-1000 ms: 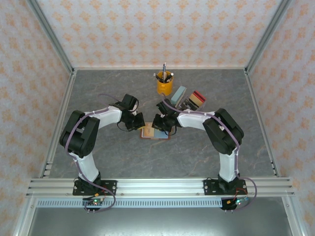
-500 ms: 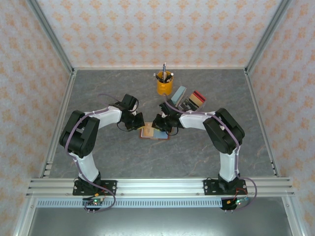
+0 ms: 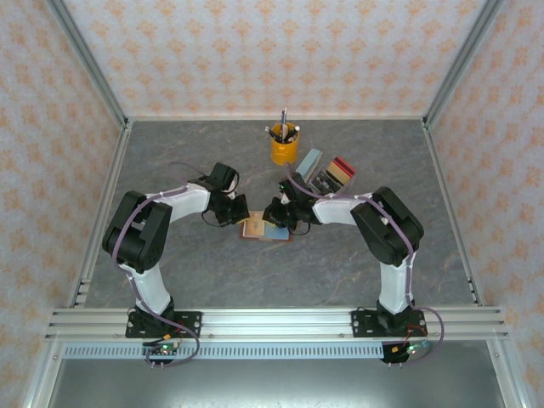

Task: Take the credit cards out of the card holder

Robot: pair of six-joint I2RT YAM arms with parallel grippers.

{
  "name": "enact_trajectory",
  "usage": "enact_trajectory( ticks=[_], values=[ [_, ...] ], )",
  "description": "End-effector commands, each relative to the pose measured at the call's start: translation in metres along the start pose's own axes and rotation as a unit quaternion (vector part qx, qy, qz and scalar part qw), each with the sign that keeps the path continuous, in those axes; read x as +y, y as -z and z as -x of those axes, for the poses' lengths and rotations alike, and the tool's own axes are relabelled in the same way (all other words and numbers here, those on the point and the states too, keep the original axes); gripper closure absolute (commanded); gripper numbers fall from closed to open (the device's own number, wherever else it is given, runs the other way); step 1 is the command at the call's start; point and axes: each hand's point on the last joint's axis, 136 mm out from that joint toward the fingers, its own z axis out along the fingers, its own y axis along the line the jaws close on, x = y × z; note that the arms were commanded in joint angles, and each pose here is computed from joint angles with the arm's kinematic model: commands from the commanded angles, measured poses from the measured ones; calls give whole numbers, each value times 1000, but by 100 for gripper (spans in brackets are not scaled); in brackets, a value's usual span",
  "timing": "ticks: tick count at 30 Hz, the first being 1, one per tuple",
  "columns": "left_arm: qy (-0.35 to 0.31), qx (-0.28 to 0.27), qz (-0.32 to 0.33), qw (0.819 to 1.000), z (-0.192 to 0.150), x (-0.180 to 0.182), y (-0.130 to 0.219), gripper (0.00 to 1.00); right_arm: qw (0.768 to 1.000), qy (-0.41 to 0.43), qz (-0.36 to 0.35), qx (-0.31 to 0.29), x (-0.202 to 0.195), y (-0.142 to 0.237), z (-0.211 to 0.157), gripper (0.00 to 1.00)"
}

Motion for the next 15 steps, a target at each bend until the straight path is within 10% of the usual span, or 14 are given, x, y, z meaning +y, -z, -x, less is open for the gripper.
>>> enact_trajectory(
  ticks=[1,15],
  values=[
    [22,23,49,998,-18,29,-12,100,999,14,42,8,20,2,-6,87],
    [21,18,51,998,-17,29,-10,100,999,17,49,-8,21,11,-3,96]
  ],
)
